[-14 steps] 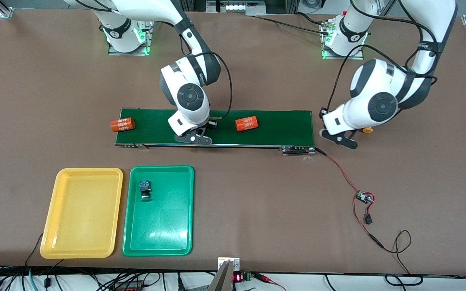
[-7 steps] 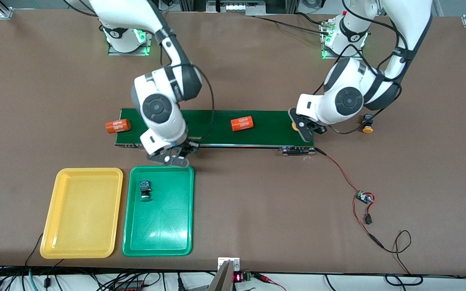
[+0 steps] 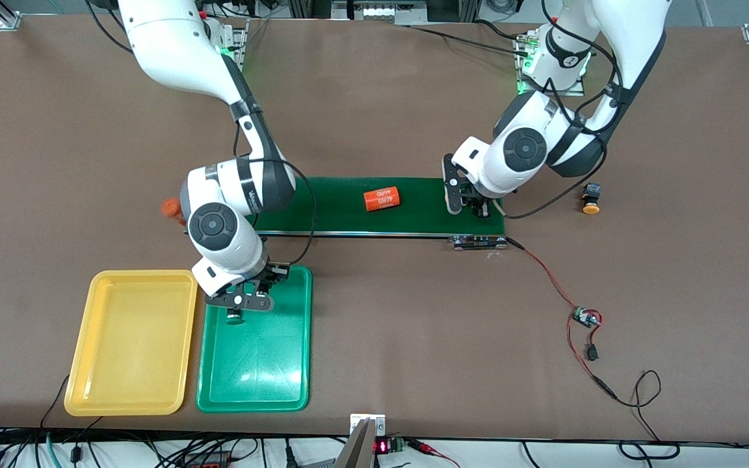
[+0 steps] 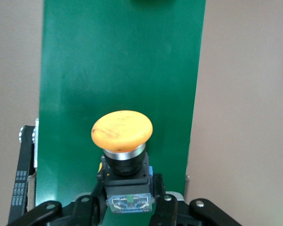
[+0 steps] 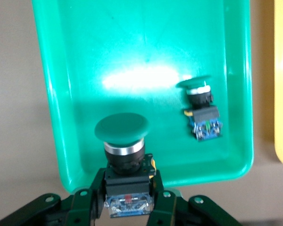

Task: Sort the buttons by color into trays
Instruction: 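Carry the green button over the green tray while the left gripper places the yellow button, then release the green button in the tray while the left gripper grasps a yellow button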

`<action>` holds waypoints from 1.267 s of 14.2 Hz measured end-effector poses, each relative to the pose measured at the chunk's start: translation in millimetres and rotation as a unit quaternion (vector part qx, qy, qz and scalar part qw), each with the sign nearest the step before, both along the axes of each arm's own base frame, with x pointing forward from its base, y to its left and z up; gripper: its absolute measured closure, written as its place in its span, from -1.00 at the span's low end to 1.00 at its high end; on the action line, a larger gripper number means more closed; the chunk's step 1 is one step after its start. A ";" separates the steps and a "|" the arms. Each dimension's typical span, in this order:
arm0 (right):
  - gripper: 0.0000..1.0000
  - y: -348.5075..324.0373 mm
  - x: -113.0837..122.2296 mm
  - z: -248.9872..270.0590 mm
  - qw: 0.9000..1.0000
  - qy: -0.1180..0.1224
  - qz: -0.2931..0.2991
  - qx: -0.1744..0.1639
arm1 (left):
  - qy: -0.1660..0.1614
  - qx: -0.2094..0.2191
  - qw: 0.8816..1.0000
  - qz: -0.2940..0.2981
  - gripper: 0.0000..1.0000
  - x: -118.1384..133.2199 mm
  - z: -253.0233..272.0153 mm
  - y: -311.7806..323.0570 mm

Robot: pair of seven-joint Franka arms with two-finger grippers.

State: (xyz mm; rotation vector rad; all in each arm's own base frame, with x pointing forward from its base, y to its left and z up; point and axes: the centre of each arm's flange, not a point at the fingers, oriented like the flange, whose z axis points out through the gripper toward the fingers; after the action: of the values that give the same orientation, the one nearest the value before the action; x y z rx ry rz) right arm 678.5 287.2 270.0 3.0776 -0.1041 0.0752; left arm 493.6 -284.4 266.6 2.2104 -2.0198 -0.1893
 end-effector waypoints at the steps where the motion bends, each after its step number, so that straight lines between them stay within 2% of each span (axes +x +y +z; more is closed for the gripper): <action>1: 0.17 -0.4 3.2 -9.2 1.000 -0.010 0.005 0.000 | -0.001 0.003 1.000 -0.008 0.05 -1.0 -2.5 -1.2; 7: 0.17 -17.0 22.2 -64.9 0.997 -0.070 0.029 -0.003 | -0.014 0.009 1.000 -0.006 -1.00 4.0 15.6 1.8; 9: -0.13 -27.1 27.1 -72.9 0.997 -0.076 0.029 -0.005 | -0.018 0.032 0.999 0.029 -1.00 9.2 44.5 18.2; 11: -0.52 -18.7 28.0 -61.6 0.996 -0.077 0.033 -0.001 | -0.033 0.063 0.992 0.107 -1.00 15.0 78.0 43.4; 13: -0.93 -1.7 21.5 -39.1 0.998 -0.053 0.038 -0.002 | -0.050 0.084 0.976 0.193 -1.00 23.9 103.3 76.0; 14: -1.00 5.6 18.3 -21.8 0.998 -0.048 0.037 0.001 | -0.055 0.090 0.966 0.236 -1.00 31.4 109.3 98.7; 18: -1.00 13.8 5.6 46.7 1.000 -0.026 0.005 0.016 | -0.053 0.107 0.926 0.358 -1.00 54.3 107.9 183.3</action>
State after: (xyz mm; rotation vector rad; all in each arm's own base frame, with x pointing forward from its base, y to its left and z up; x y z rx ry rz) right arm 684.0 301.0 316.7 3.1092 -0.0940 0.1553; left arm 547.9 -101.1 374.5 2.9784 -1.1351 -0.2119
